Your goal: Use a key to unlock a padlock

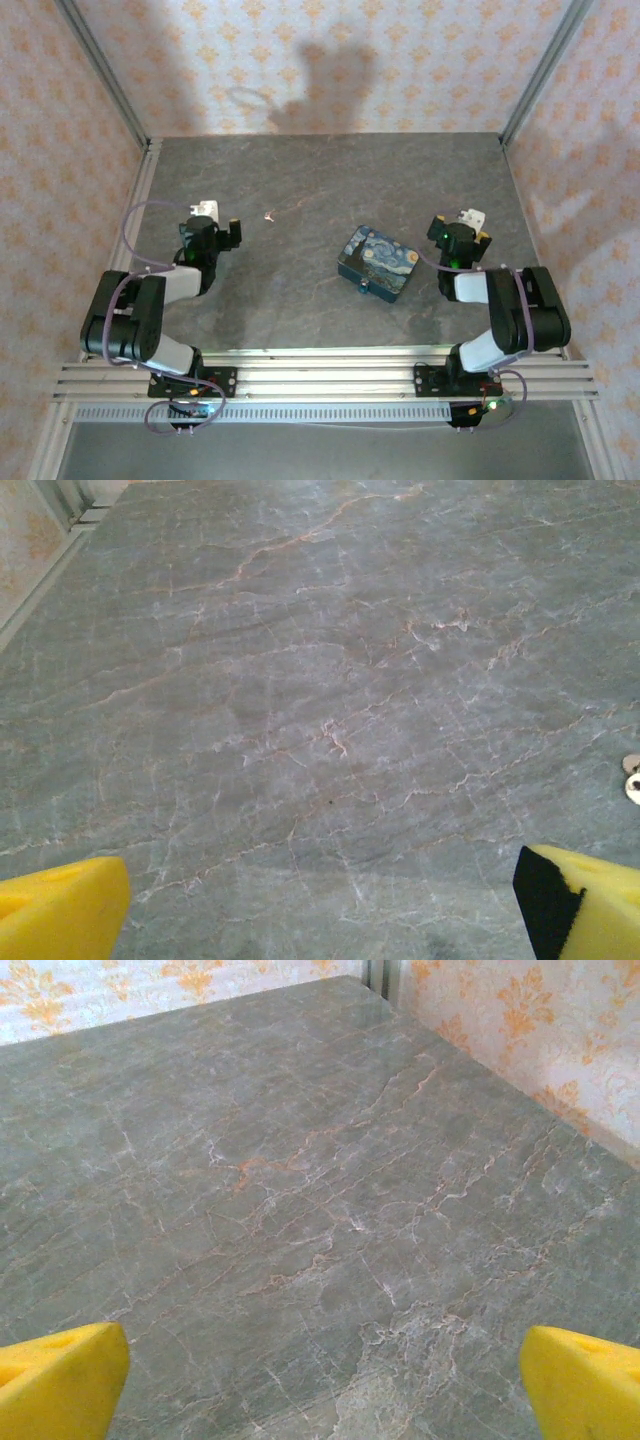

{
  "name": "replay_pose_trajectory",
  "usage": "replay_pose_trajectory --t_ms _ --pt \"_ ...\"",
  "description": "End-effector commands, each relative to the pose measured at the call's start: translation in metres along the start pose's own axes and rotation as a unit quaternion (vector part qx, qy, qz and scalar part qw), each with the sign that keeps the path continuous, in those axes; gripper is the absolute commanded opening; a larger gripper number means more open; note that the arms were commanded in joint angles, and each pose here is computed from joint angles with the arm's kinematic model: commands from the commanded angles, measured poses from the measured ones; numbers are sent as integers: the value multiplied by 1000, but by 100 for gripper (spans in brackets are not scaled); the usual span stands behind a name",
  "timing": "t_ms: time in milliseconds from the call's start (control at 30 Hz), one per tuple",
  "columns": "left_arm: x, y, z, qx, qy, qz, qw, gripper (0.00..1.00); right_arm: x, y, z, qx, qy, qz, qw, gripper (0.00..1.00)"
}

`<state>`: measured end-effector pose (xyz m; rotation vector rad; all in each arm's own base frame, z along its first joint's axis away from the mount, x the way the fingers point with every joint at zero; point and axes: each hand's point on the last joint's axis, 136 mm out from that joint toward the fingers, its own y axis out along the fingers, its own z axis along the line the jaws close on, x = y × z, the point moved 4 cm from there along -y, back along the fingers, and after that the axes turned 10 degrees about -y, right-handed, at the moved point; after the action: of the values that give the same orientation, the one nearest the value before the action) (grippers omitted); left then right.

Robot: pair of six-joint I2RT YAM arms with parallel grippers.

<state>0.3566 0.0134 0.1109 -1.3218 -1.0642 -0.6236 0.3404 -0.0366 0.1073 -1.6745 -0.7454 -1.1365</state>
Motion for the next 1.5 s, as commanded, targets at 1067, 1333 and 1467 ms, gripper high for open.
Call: replay_pose_trajectory --t_ms 1067,1333,1467 --pt "-59 -89 -287 -360 -18 388 848 54 -38 -142 75 109 182 390 896 79" --pt "-65 -65 -295 -331 -14 407 851 29 -20 -108 115 136 155 381 901 65" --pt "-66 -33 -291 -303 -36 414 858 20 -1 -75 154 161 109 383 903 63"
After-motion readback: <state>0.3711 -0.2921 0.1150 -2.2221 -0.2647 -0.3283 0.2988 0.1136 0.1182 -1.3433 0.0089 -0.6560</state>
